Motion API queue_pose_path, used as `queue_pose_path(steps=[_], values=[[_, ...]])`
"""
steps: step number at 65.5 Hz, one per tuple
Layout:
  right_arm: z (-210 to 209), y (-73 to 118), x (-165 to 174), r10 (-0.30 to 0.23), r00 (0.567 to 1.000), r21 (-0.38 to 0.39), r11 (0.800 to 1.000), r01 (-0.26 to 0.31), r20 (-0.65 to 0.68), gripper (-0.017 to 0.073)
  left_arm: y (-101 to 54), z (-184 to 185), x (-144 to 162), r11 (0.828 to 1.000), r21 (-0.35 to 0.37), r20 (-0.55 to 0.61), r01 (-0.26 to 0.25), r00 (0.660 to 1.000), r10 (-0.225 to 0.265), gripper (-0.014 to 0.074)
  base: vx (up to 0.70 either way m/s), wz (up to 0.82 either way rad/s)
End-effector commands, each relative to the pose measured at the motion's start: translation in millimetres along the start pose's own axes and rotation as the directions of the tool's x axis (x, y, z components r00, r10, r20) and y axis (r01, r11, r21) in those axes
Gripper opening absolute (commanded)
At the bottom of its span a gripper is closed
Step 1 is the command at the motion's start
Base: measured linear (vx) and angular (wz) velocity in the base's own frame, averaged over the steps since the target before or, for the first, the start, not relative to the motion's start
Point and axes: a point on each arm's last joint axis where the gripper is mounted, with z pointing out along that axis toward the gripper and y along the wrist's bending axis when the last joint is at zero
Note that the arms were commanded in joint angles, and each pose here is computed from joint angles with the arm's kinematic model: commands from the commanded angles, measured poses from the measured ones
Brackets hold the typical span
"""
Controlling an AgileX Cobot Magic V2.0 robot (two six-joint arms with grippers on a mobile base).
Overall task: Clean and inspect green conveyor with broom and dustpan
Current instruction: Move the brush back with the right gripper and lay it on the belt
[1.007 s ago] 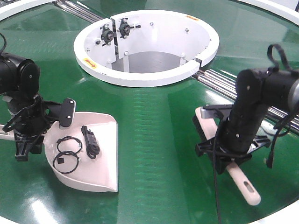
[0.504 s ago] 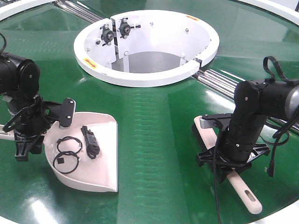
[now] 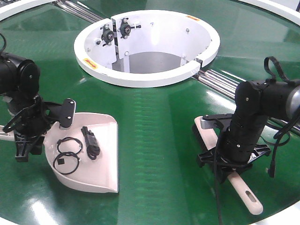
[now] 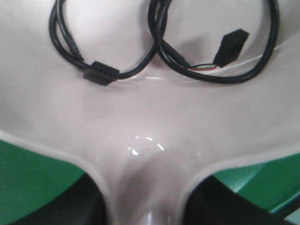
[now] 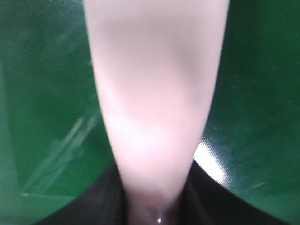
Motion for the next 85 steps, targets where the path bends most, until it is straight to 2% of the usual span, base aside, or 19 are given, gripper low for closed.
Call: queue_pose_path(steps=[1,19,32,52,65,70,85], values=[[-16.4,-0.7,0.8,-0.010,0.999,-0.005,1.000,0.011,0.053,0.0141,-1.0,-23.2,1.5,0.998,-0.059,0.028,0.015,1.000,-0.013,-0.0006,0.00,0.00],[-16.4,-0.7,0.9,-0.014,0.999,-0.004,1.000,0.014,0.052,0.0239,-2.4,-23.2,0.7,0.999,-0.044,0.036,0.019,0.999,-0.017,0.0008,0.00,0.00],[-16.4,-0.7,0.8,-0.014,0.999,-0.004,1.000,0.014,0.052,0.0298,-3.9,-23.5,1.0,0.999,-0.029,0.034,0.020,0.999,-0.019,0.0062,0.00,0.00],[-16.4,-1.0,0.5,-0.015,0.998,-0.002,1.000,0.015,0.056,0.0312,-7.2,-24.2,-0.1,1.000,0.004,0.048,0.027,0.998,-0.027,0.0217,0.00,0.00],[-18.7,-2.2,0.2,-0.029,0.997,0.014,1.000,0.028,0.075,0.0312,-10.3,-36.1,0.3,0.998,-0.034,0.087,0.044,0.995,-0.041,0.0342,0.00,0.00],[-21.8,-3.2,0.9,-0.037,0.995,0.027,0.999,0.035,0.089,0.0312,-10.7,-42.0,1.7,0.996,-0.064,0.099,0.069,0.993,-0.062,0.0379,0.00,0.00],[-35.5,-2.5,6.1,-0.040,0.990,0.027,0.999,0.037,0.135,0.0314,-15.9,-55.5,3.8,0.971,-0.074,0.148,0.227,0.965,-0.214,0.0465,0.00,0.00]])
